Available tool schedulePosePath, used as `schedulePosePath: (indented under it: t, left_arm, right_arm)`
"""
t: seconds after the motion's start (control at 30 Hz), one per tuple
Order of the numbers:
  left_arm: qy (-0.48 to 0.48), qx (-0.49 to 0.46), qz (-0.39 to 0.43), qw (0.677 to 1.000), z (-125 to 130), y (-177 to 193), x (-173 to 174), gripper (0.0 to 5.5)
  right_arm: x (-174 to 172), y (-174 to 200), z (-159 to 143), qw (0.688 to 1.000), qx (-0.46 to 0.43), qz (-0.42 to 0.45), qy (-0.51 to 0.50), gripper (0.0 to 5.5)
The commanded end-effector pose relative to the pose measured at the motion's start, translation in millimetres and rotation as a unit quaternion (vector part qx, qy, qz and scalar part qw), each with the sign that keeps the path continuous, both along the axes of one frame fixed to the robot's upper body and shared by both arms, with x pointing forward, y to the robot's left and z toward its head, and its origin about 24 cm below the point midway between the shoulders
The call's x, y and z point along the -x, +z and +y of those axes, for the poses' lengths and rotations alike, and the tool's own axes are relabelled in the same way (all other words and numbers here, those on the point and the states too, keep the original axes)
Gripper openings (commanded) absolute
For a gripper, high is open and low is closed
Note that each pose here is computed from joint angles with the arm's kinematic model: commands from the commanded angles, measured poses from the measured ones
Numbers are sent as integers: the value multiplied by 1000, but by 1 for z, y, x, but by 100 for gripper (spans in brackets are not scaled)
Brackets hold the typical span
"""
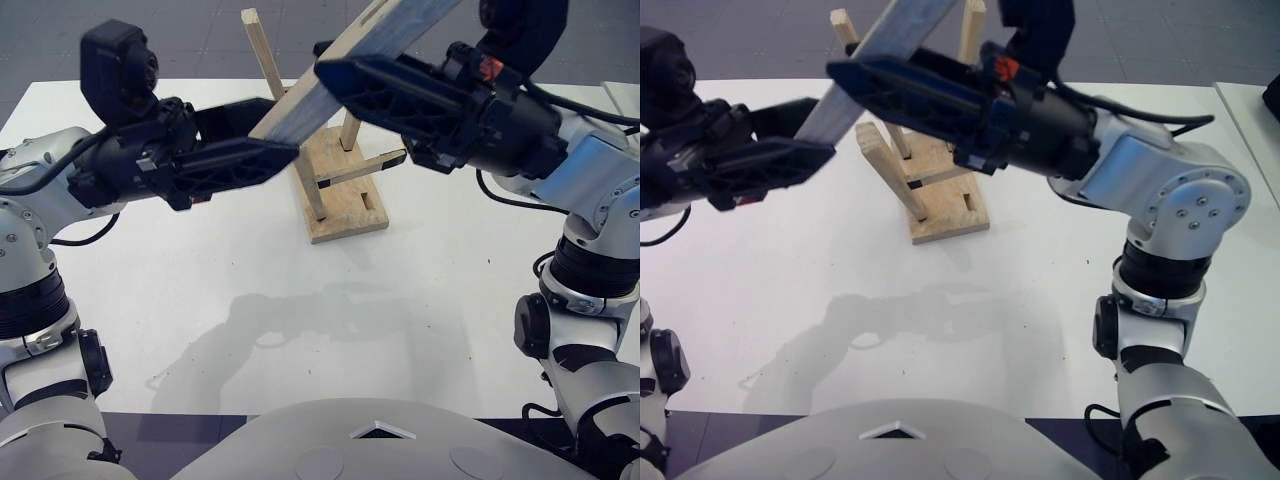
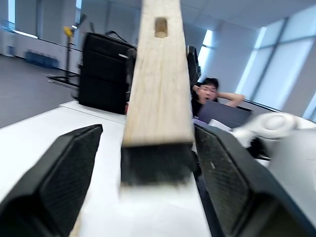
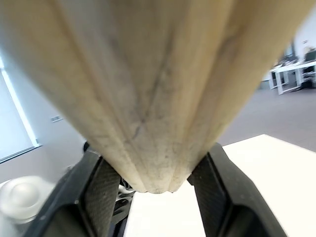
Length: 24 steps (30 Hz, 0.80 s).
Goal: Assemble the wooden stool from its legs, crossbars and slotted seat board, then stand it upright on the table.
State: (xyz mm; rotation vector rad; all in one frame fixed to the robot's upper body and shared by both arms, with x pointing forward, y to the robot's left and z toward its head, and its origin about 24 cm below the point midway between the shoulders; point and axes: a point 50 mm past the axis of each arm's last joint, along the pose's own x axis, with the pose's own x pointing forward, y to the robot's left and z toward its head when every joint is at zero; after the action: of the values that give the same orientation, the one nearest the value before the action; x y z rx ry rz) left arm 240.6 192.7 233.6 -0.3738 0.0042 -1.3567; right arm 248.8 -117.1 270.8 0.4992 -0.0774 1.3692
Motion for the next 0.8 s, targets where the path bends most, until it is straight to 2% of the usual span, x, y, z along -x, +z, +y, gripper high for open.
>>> schedulePosePath:
  t: [0.03, 0.2, 0.33, 0.43, 0.57, 0.7, 0.8]
  left_arm:
    - [89, -17, 30, 995, 22, -28, -9, 395]
    - [192, -104, 46, 975, 32, -81, -21, 476]
    - [325, -234, 48, 915, 38, -139, -47, 535]
    - [361, -306, 49, 880, 27, -172, -60, 540]
    - [385, -364, 36, 847, 11, -193, -75, 540]
    - [383, -390, 19, 837, -5, -202, -86, 540]
    - [387, -397, 18, 832, -8, -206, -91, 540]
  right_arm:
    - [-23, -5, -38, 987, 14, -4, -160, 202]
    - [-40, -43, -87, 943, 86, 21, -322, 202]
    - [-49, -90, -105, 908, 165, 48, -381, 202]
    - [-49, -125, -100, 898, 230, 61, -370, 202]
    - [-44, -158, -86, 895, 278, 69, -343, 202]
    - [-30, -175, -73, 900, 297, 73, -309, 202]
    - [-15, -175, -56, 919, 285, 75, -262, 202]
